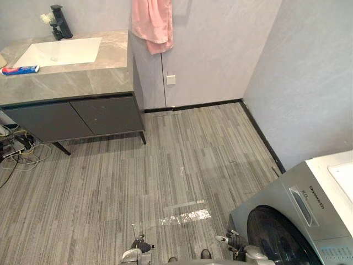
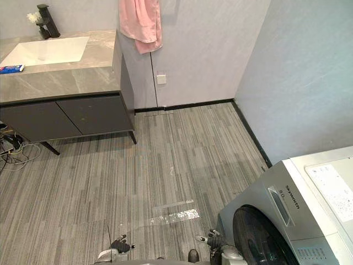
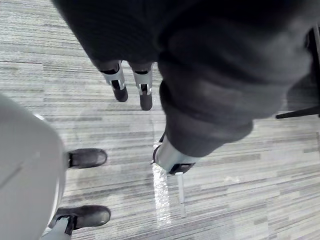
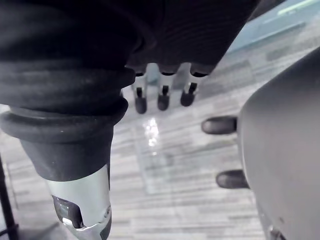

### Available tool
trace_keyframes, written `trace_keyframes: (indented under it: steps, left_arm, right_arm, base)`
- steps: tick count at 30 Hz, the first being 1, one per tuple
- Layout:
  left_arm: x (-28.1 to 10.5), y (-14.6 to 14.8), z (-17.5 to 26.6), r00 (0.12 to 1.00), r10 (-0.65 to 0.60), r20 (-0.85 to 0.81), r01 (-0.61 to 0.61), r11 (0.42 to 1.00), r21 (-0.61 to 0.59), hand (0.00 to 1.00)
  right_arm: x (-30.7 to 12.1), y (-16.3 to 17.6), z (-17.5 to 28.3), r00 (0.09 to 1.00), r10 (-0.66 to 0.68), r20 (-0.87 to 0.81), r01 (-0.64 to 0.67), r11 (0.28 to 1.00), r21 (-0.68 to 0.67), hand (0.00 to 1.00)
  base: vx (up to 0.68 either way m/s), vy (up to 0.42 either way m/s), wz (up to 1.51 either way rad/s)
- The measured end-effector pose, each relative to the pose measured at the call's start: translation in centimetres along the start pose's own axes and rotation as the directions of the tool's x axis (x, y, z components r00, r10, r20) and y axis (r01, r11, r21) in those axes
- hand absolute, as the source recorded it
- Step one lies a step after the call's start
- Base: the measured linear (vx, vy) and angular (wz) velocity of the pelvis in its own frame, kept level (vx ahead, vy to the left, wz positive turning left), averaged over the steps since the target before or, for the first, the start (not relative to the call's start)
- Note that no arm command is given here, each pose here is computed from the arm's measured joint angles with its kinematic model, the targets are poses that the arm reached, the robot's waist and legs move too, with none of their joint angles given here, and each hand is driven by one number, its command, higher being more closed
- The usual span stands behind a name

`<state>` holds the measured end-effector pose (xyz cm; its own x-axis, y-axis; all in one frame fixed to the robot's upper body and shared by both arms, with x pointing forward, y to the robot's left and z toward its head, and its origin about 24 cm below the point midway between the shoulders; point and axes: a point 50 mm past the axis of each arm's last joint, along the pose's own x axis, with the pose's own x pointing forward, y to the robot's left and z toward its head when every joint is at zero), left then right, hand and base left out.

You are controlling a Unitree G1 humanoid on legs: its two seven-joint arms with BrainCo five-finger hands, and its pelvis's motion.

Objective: Organize washtable

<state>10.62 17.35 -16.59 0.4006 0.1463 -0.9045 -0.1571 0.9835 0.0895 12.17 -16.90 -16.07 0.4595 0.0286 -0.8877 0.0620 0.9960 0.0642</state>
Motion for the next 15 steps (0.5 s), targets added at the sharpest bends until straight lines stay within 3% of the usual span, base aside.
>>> trace_keyframes:
  steps: [15]
  left_arm:
    - [-0.01,-0.54,0.61,0.999,-0.018,0.027,0.018,1.0,0.01,0.0]
  right_arm:
    - [0.03,0.51,-0.06,1.0,0.021,-0.006,-0.022,0.998,-0.059,0.0]
  base:
    - [0.0,0.0,0.0]
